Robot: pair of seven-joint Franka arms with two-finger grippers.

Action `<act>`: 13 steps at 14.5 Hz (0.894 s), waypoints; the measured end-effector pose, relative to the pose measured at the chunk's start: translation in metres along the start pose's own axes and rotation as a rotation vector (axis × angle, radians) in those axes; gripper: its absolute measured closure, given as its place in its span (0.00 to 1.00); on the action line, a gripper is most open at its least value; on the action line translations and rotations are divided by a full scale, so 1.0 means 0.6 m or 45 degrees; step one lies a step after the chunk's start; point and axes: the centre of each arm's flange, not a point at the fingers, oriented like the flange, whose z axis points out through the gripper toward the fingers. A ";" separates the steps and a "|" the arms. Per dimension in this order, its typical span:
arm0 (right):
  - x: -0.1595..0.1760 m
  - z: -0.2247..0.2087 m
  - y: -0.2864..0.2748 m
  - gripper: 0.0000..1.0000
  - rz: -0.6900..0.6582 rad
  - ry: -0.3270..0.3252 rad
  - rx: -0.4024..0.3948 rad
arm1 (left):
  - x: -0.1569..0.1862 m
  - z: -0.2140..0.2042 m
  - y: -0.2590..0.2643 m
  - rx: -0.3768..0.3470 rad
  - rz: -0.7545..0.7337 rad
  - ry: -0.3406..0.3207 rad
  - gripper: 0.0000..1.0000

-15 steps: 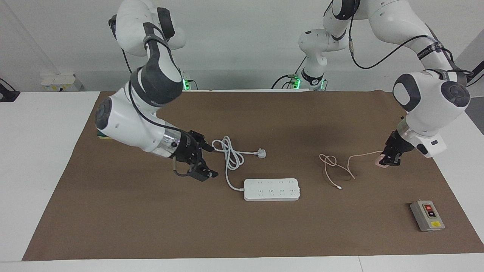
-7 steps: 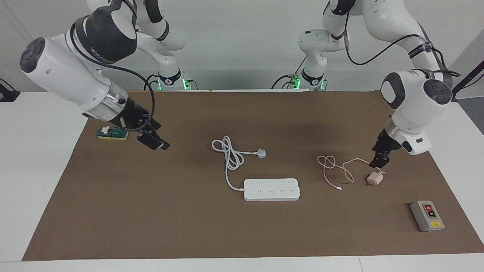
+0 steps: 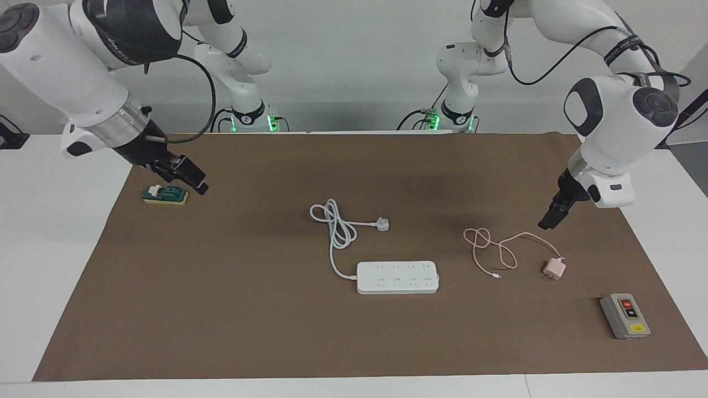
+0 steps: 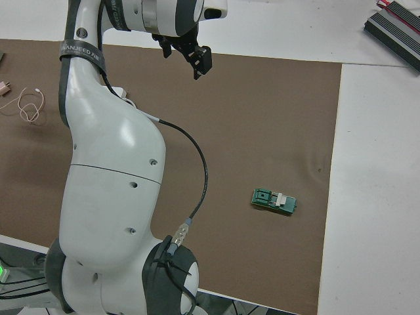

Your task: Unplug charger and place it aside

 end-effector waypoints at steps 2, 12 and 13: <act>-0.014 -0.020 0.014 0.00 -0.155 0.038 -0.078 | -0.014 -0.033 -0.012 0.001 0.131 -0.003 0.00; -0.135 -0.031 0.067 0.00 -0.475 0.101 -0.220 | -0.130 -0.167 -0.062 0.015 0.744 -0.039 0.00; -0.133 -0.027 0.074 0.00 -0.468 0.094 -0.220 | -0.130 -0.162 -0.062 0.017 0.759 -0.047 0.00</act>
